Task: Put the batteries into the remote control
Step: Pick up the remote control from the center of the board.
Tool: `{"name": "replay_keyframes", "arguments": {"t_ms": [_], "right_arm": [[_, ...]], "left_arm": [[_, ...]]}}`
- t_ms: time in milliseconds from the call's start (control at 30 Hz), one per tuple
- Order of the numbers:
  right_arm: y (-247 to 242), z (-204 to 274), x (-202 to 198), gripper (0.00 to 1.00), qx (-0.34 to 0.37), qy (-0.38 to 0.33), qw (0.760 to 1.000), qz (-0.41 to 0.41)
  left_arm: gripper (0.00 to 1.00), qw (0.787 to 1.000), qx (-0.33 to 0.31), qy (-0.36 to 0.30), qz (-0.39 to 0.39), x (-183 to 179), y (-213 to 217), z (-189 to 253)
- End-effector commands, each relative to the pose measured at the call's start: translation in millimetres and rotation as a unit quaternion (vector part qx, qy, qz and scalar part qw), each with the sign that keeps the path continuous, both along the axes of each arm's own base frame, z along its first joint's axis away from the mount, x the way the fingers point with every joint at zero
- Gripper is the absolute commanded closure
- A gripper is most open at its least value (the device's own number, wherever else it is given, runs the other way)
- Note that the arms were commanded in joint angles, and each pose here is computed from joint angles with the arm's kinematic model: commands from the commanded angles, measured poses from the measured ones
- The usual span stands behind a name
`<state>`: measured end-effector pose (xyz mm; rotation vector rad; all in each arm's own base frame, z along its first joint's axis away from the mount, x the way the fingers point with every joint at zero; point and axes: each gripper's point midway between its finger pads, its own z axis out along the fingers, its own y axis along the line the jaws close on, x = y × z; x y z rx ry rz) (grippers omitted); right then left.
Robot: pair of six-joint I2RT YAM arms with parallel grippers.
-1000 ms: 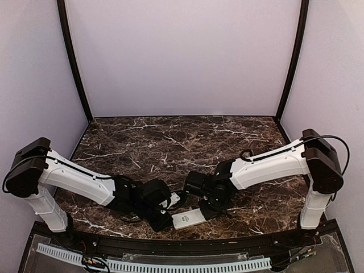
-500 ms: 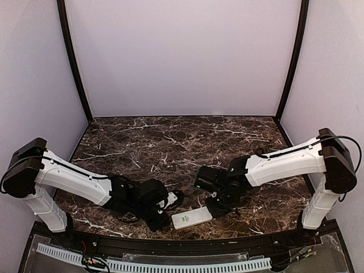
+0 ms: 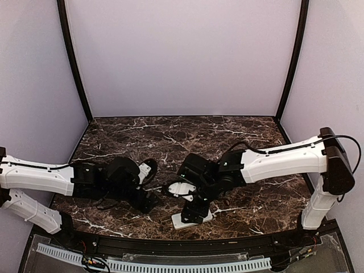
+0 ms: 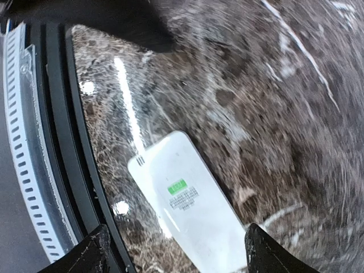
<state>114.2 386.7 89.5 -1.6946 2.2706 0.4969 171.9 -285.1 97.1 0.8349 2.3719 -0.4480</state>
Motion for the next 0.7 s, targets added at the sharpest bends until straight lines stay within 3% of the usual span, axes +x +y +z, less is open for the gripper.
{"name": "replay_keyframes", "arguments": {"t_ms": [0, 367, 433, 567, 667], "right_arm": [[25, -21, -18, 0.21, -0.009, -0.043, 0.981, 0.191], [35, -75, -10, 0.26, -0.071, -0.039, 0.969, 0.234], [33, -76, -13, 0.34, -0.078, -0.028, 0.968, 0.236], [32, -68, -15, 0.6, -0.08, -0.024, 0.969, 0.233], [36, -57, -14, 0.65, -0.07, -0.028, 0.972, 0.224]], "left_arm": [[0.03, 0.997, 0.009, -0.019, 0.071, 19, 39, 3], [0.01, 0.99, -0.032, -0.058, 0.122, 32, 72, 28], [0.01, 0.991, -0.031, -0.06, 0.119, 31, 73, 29], [0.01, 0.992, -0.047, -0.069, 0.096, 30, 66, 34], [0.02, 0.992, -0.054, -0.077, 0.079, 29, 62, 38]]}}
